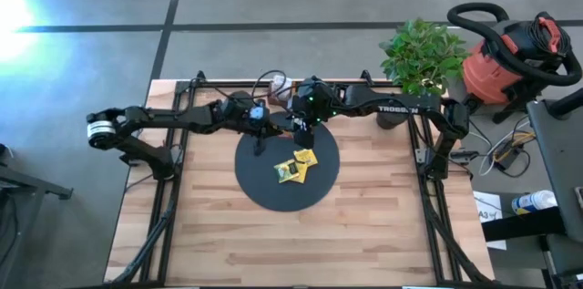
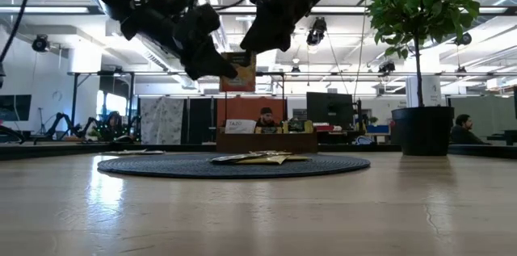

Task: Pick & Place Tea
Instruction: Put the yellow tea bag into the middle section of the wooden organizer

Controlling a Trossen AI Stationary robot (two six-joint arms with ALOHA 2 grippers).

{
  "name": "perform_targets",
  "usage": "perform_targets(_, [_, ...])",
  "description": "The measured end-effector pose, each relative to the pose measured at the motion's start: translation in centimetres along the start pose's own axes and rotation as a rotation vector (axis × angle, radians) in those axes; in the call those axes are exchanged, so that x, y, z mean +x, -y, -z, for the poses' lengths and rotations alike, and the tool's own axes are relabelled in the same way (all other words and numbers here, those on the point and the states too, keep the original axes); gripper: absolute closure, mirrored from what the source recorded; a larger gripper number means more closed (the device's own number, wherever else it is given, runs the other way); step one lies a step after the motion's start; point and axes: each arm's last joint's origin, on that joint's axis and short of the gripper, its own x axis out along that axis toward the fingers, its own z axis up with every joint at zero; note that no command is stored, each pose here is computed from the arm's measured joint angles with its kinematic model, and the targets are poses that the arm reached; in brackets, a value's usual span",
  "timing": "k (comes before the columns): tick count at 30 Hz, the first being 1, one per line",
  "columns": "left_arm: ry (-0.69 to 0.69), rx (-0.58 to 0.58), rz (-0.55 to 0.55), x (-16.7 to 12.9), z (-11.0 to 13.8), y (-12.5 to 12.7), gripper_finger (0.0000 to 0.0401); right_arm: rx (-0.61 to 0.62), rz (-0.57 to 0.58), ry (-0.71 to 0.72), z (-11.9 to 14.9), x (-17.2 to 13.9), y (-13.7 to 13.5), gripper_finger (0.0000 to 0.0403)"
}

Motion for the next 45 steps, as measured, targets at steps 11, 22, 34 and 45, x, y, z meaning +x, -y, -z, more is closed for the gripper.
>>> perform_targets(11, [0.005,0.045,0.006,1.1,-1.0,-0.4,0.0389,0.02,-0.016,-0.07,0.7,0.0,-0.1,0.0271])
perform_targets(22, [0.017,-0.017,0.009,1.3,-1.7,-0.4,0.0389,-0.003,0.035,-0.074,0.7,0.0,0.1,0.038])
perform_targets(34, [-0.009,-0.056,-0.034,1.2,-1.6,-0.5,0.0343,0.008,0.095,-0.08,0.8,0.0,0.3,0.0394])
perform_targets(45, [-0.098,-0.189,-0.298,-0.4,-1.1,-0.8,0.029,0.136,0.369,-0.073,1.0,-0.7,3.6,0.0394])
